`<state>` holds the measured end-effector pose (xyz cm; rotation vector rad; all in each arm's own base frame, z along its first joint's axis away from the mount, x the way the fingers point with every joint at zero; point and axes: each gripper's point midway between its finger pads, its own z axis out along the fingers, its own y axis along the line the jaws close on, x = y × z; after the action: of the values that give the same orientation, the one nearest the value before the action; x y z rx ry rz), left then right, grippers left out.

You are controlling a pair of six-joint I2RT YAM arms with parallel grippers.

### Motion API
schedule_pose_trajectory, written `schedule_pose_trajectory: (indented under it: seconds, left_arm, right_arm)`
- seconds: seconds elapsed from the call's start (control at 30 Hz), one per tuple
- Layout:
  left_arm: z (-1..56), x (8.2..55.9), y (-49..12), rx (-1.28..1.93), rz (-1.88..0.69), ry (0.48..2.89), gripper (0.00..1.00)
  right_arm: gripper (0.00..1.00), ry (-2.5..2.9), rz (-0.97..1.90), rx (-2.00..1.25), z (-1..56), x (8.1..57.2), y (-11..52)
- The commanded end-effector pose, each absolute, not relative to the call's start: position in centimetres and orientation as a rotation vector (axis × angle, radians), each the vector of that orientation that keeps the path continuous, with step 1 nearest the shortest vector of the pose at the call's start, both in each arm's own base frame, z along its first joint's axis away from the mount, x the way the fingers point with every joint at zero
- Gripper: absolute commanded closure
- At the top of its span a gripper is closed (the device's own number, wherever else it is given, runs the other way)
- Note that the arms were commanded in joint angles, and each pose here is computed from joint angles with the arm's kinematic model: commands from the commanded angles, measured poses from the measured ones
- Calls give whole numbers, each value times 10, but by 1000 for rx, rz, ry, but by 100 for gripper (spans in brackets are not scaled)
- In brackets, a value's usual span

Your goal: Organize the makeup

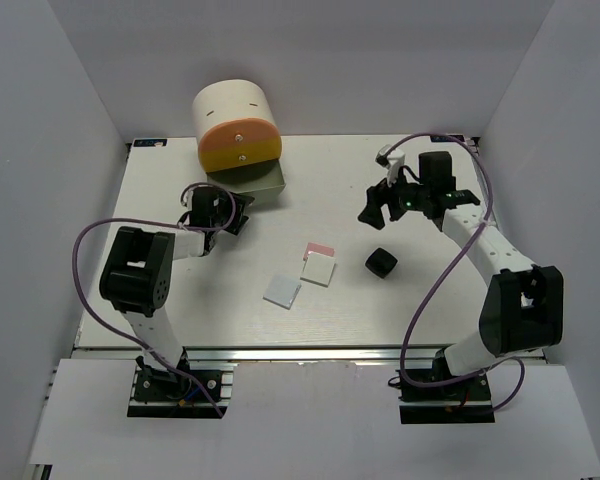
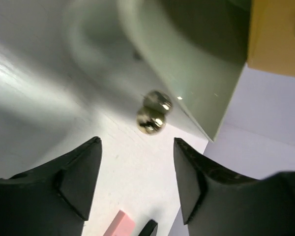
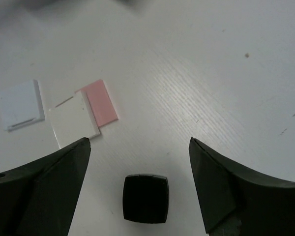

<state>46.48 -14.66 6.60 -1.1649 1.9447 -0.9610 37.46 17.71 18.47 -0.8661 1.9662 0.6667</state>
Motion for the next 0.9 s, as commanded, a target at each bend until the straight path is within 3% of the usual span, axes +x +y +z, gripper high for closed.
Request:
schedule_pose_trajectory:
  seconds: [0.0,0.33,0.53,0.87]
  left_arm:
    - [121,462,-150,-1023,-994,1896,29]
    - [136,403,-129,-860,-821,1999,11]
    - [134,367,-111,-791,-697,2032,8]
    - [149,326,-90,-759,-617,1992,5]
  right_arm:
    - [13,2066,650,-993,162,353,174]
    - [11,2355,288,-986,92,319,132]
    - [11,2421,234,-1023,67,303,135]
    - [11,2423,88,-1056,38,320,123]
